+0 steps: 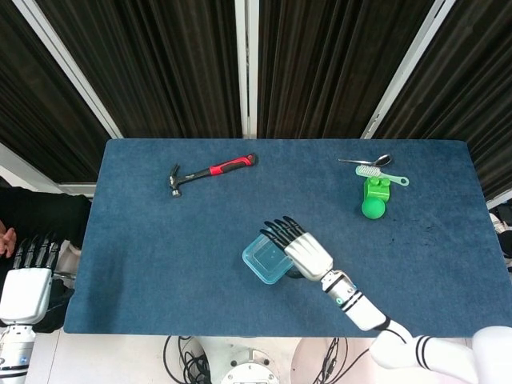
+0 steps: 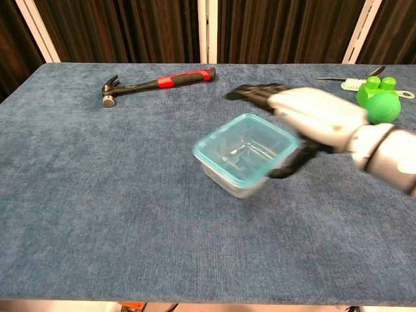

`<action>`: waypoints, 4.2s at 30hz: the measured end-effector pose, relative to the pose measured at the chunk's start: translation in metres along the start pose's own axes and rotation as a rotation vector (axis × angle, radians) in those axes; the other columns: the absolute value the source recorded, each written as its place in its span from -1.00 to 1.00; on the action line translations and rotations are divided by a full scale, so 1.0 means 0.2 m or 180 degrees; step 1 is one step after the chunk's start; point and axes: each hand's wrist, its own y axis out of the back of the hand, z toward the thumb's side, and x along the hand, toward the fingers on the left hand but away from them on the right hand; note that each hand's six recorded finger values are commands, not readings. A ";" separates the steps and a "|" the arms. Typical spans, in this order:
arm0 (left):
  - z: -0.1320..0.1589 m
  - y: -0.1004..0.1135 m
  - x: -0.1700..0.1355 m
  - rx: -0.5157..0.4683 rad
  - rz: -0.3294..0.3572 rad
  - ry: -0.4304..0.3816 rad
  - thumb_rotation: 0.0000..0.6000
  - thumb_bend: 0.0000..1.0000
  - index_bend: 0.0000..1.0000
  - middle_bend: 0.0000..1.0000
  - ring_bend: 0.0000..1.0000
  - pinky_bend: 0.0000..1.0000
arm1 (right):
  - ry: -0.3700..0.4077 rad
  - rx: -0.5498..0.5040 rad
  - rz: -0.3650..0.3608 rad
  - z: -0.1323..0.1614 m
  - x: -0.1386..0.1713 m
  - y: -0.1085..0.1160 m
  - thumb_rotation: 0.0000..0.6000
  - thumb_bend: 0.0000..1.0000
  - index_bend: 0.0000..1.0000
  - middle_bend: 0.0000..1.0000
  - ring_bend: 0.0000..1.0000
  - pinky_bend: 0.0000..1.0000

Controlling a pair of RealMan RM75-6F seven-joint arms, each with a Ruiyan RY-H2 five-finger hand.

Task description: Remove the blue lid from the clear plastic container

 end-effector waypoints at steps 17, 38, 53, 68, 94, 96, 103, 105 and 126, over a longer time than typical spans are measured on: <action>0.01 0.00 0.04 0.0009 -0.0026 -0.0034 1.00 -1.00 -1.00 -1.00 -1.00 -1.00 | 0.0357 -0.0051 0.0006 0.21 -0.16 0.03 1.00 -0.96 -1.00 -1.00 -1.00 -1.00; 0.06 0.00 0.09 0.0031 -0.0070 -0.0107 1.00 -1.00 -1.00 -1.00 -1.00 -1.00 | -0.0380 -0.0130 -0.0025 -0.26 -0.11 0.12 1.00 -0.96 -1.00 -1.00 -1.00 -1.00; 0.24 0.01 0.23 0.0101 -0.0193 -0.0652 1.00 -1.00 -1.00 -1.00 -1.00 -1.00 | -0.0016 -0.0201 -0.0019 0.01 -0.34 0.07 1.00 -0.96 -1.00 -1.00 -1.00 -1.00; 0.96 -0.04 0.49 0.0070 -0.0839 -0.2025 1.00 -1.00 -1.00 -1.00 -1.00 -1.00 | -0.0567 0.0076 -0.0847 -0.39 0.41 0.63 1.00 -0.95 -1.00 -1.00 -1.00 -1.00; 1.64 -0.16 0.68 -0.0242 -0.1779 -0.1862 1.00 -1.00 -1.00 -1.00 -1.00 -1.00 | -0.0564 -0.0103 -0.0561 -0.46 0.61 0.44 1.00 -0.95 -1.00 -1.00 -1.00 -1.00; 1.64 -0.16 0.69 -0.0236 -0.1756 -0.1819 1.00 -1.00 -1.00 -1.00 -1.00 -1.00 | -0.0545 -0.0103 -0.0546 -0.45 0.60 0.43 1.00 -0.95 -1.00 -1.00 -1.00 -1.00; 1.60 -0.15 0.72 -0.0243 -0.1751 -0.1693 1.00 -1.00 -1.00 -1.00 -1.00 -1.00 | -0.0494 -0.0114 -0.0503 -0.43 0.59 0.41 1.00 -0.95 -1.00 -1.00 -1.00 -1.00; 1.59 -0.15 0.73 -0.0250 -0.1761 -0.1660 1.00 -1.00 -1.00 -1.00 -1.00 -1.00 | -0.0484 -0.0118 -0.0494 -0.43 0.59 0.40 1.00 -0.95 -1.00 -1.00 -1.00 -1.00; 1.62 -0.21 0.74 -0.0335 -0.1737 -0.1528 1.00 -1.00 -0.67 -0.63 -0.79 -0.69 | 0.0117 -0.0306 -0.0604 -0.14 0.27 0.12 1.00 -0.93 -1.00 -1.00 -1.00 -1.00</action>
